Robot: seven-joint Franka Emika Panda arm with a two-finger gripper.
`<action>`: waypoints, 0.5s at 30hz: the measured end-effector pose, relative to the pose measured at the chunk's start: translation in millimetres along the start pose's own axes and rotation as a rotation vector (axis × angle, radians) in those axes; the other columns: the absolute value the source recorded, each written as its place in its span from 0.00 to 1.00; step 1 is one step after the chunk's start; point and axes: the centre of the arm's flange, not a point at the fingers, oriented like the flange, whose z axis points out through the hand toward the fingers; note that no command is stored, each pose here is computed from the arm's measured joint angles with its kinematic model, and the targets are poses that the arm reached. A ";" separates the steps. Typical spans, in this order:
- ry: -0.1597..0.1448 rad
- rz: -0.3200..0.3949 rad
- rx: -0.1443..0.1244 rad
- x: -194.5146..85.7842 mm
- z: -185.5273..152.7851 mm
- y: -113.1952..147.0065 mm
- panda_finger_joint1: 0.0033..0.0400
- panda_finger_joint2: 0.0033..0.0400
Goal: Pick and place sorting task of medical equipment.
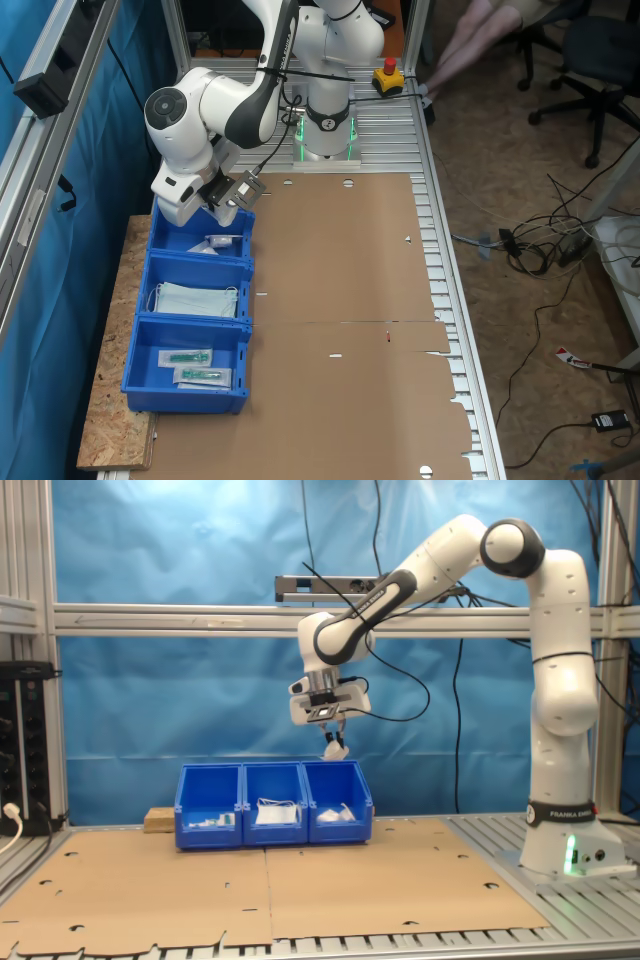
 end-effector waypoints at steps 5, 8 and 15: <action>0.000 0.000 0.000 0.0 0.0 0.0 0.12 0.12; 0.000 0.000 0.000 0.0 0.0 0.0 0.47 0.47; 0.000 0.000 0.000 0.0 0.0 0.0 0.72 0.72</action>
